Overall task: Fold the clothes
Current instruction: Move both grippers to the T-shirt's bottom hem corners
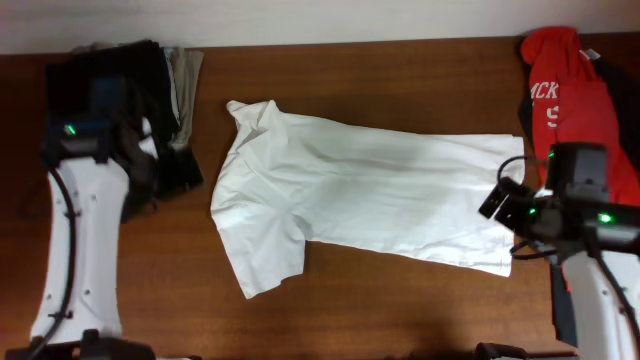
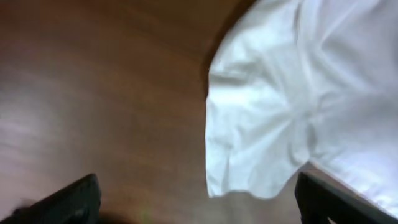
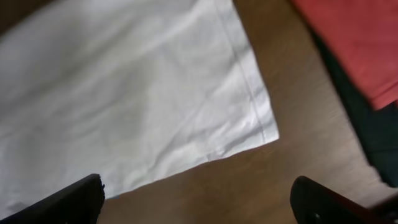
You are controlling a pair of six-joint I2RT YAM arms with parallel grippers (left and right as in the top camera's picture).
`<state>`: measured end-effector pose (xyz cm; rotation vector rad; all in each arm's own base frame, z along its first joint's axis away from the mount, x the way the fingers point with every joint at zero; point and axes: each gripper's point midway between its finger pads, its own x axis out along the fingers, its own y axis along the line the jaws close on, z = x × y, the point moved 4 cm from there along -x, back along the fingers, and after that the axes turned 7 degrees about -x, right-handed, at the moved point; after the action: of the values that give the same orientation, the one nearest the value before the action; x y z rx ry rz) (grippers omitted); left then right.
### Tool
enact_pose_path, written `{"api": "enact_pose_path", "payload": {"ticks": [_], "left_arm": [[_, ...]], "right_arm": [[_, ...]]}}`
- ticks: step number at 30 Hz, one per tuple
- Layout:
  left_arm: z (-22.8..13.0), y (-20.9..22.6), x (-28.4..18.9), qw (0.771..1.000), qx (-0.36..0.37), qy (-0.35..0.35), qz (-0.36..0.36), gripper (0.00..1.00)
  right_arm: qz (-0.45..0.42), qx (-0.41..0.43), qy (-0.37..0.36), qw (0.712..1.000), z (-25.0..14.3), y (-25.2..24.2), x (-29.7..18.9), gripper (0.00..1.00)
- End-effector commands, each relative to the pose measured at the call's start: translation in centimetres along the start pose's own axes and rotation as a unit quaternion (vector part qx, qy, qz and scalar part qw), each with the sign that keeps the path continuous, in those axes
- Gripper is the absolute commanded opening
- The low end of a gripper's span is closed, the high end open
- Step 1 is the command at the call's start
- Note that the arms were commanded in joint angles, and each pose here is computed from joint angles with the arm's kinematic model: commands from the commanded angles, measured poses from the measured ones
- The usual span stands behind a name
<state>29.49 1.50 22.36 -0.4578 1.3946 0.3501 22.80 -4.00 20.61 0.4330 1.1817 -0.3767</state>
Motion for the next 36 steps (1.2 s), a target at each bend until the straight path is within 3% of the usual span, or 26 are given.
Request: {"api": "enact_pose_path", "payload": {"ticks": [1,5,9,14,19,32,35,36], "left_arm": [[-3.7,0.5,5.8,0.996,-0.013,0.081,-0.016,0.99],[-6.9,0.9,11.2,0.99,-0.02,0.129,-0.046,0.99],[-8.4,1.6,13.6,0.989,-0.027,0.138,-0.04,0.96],[-9.1,-0.2,14.7,0.992,-0.001,0.119,-0.05,0.93],[-10.1,-1.3,15.3,0.995,0.029,0.097,0.002,0.93],[-12.1,-0.7,18.7,0.985,0.033,0.16,0.062,0.93],[-12.2,-0.7,19.2,0.983,0.033,0.166,0.067,0.89],[-12.2,-0.7,19.3,0.983,0.033,0.167,0.067,0.79]], "right_arm": [[0.021,0.002,0.051,0.998,-1.7,0.5,2.9,0.99],[0.016,0.012,0.069,0.997,-1.8,0.5,4.7,0.99],[0.02,0.012,0.062,0.998,-1.2,0.8,5.3,0.99],[0.017,0.012,0.07,0.997,-1.1,0.9,6.0,0.99],[0.018,0.013,0.087,0.996,-1.4,1.0,6.4,0.99],[0.021,0.009,0.081,0.996,-1.1,1.1,6.5,0.99],[0.022,0.009,0.079,0.997,-1.1,1.1,6.5,0.99],[0.022,0.009,0.079,0.997,-1.1,1.1,6.5,0.99]]}}
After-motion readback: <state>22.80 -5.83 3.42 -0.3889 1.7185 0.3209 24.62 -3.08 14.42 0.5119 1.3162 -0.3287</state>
